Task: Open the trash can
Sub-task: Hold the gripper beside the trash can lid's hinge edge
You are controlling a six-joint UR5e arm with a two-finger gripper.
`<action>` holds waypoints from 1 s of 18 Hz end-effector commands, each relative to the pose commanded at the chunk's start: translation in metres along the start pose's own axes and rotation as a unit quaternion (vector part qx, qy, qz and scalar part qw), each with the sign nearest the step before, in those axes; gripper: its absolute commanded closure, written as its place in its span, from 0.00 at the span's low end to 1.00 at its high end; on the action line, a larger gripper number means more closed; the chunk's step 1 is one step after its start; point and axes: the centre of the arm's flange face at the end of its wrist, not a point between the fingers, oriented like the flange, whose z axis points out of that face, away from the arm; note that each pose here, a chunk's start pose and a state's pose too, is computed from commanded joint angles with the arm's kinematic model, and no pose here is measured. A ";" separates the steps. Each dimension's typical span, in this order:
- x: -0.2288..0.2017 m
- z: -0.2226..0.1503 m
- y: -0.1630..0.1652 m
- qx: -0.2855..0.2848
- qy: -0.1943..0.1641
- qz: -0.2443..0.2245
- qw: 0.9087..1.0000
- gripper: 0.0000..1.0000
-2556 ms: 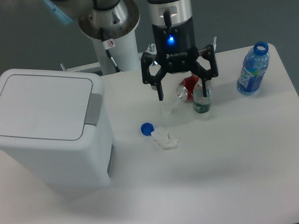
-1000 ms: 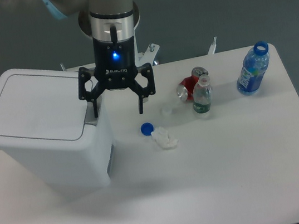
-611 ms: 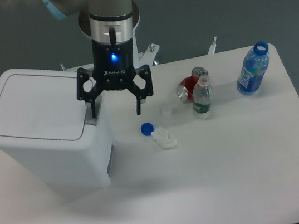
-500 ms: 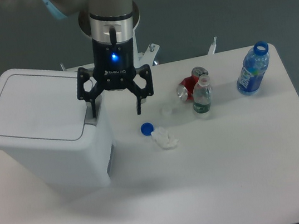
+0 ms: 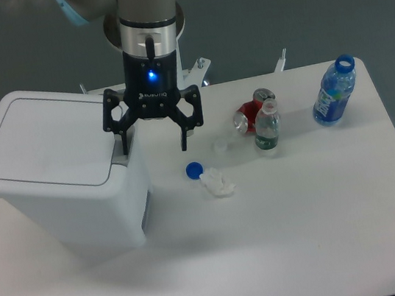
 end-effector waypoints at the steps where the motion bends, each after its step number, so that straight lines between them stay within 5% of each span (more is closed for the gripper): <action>1: -0.001 0.000 0.000 0.000 0.000 -0.001 1.000 0.00; 18: -0.003 0.002 0.000 -0.002 0.000 0.015 1.000 0.00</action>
